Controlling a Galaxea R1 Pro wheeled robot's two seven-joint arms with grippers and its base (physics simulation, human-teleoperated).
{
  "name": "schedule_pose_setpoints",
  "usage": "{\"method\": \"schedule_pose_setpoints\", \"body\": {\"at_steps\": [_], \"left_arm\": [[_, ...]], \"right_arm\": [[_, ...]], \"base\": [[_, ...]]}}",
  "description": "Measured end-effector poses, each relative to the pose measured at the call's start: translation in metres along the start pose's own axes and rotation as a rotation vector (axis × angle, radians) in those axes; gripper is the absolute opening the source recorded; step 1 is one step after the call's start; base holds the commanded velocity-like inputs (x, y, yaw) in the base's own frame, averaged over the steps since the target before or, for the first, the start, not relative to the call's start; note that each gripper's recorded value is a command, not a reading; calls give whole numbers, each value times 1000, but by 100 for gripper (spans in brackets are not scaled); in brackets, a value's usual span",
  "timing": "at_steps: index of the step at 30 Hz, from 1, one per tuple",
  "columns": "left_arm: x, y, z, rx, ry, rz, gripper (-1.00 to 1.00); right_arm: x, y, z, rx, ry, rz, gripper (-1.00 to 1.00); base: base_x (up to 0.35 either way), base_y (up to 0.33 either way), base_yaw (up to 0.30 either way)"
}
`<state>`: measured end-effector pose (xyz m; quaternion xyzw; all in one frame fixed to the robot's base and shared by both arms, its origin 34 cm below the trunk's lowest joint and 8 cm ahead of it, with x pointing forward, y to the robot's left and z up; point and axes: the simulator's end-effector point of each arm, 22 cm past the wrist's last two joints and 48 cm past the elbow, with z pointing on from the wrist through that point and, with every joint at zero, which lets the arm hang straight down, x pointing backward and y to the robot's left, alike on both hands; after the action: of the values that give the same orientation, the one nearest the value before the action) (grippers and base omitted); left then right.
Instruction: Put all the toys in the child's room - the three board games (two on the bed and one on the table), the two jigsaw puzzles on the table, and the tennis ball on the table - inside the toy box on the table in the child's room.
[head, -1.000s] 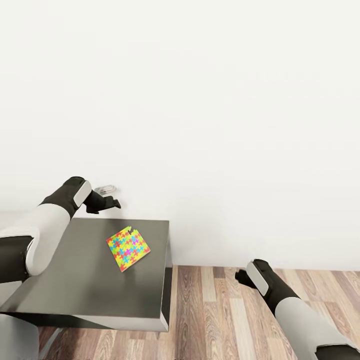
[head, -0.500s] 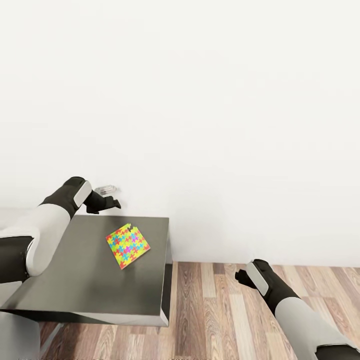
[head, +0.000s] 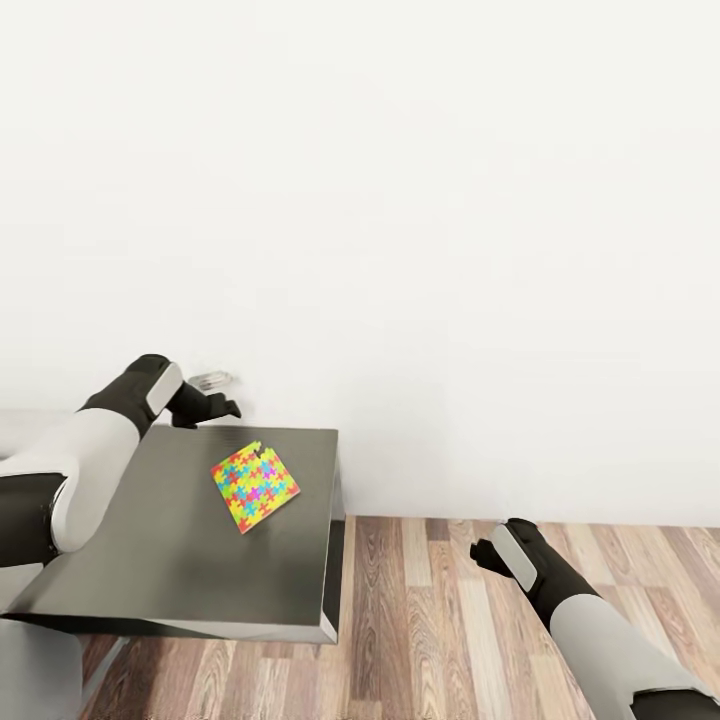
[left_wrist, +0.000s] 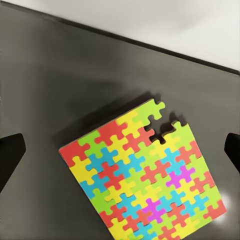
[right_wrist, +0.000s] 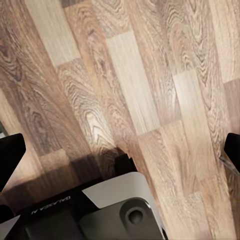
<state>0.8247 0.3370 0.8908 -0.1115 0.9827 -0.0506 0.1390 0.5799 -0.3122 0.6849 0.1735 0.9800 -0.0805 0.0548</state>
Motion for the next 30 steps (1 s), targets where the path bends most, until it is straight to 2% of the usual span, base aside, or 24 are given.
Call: {"method": "schedule_pose_setpoints", "body": {"at_steps": [5,14,30], "left_arm": [[2,9,5,-10,7,-7,100],[1,22,17,-23,-20,-15,100],[15,27,38,-31,7,-17,100]], "right_arm": [[3,-1,4,4,8,-1,100],[8,-2,10,8,21,-4,100],[19,-1,21,14,47,-9,100]], "base": [[0,0,0],[0,0,0],[0,0,0]]}}
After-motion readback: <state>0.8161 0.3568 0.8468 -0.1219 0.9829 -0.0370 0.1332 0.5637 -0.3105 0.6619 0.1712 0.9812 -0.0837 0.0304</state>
